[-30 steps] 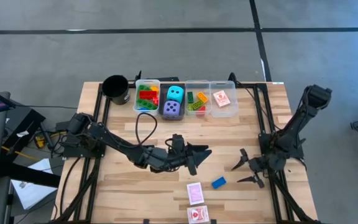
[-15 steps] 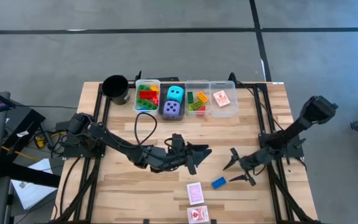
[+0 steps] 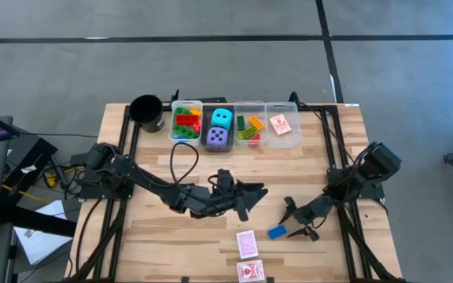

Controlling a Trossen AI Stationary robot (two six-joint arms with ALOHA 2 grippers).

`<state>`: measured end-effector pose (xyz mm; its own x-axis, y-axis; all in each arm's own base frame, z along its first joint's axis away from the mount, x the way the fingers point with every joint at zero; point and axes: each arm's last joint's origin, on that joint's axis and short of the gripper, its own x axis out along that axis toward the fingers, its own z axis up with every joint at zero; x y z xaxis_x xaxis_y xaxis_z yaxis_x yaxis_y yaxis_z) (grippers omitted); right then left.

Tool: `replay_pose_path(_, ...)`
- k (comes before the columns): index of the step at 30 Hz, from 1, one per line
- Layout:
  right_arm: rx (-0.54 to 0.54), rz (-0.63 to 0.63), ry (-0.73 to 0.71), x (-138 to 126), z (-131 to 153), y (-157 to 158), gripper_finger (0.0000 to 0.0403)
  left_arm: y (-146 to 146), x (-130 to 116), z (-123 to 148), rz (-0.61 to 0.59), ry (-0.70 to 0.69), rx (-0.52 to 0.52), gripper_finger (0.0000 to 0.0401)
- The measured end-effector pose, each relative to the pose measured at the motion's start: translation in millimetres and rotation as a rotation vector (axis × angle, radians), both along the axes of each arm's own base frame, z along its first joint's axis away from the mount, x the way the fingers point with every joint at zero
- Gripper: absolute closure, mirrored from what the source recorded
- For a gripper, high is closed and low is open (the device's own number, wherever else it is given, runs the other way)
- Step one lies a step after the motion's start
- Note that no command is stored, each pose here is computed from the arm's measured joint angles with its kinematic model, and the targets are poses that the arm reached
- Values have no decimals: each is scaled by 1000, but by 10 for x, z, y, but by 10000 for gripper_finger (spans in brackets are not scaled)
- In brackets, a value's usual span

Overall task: Pick & Place Toys
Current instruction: Put the small blue 8-stud game piece into the left transparent bin

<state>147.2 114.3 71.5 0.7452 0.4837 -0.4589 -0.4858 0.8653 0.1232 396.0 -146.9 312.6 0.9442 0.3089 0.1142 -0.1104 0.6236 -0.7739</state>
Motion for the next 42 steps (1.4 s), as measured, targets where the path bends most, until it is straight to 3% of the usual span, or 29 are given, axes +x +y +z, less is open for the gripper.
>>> replay_pose_path(12, 36, -24, 35, 260, -107, 205, 153, -62, -23, 0, -18, -6, -21, 225)
replay_pose_path(15, 65, -47, 52, 293, -110, 227, 190, -62, -23, 0, -21, -13, -43, 225)
replay_pose_path(18, 99, -64, 70, 312, -103, 240, 262, -62, -23, -1, -22, -15, -49, 225)
replay_pose_path(22, 126, -54, 80, 309, -98, 253, 265, -59, -22, -3, -21, -13, -48, 225)
replay_pose_path(24, 174, -70, 100, 310, -82, 255, 265, -59, -21, -7, -21, -10, -46, 225)
replay_pose_path(30, 465, -112, 117, 330, 237, 278, 265, -51, -16, -18, -10, 26, 33, 225)
replay_pose_path(33, 554, -192, 37, 395, 468, 182, 265, -51, -16, -19, -6, 37, 66, 225)
replay_pose_path(37, 644, -440, 12, 512, 701, -76, 265, -47, -20, -6, -6, 31, 62, 225)
replay_pose_path(42, 613, -751, -65, 666, 1040, -485, 265, 4, -40, 64, -4, 18, 59, 225)
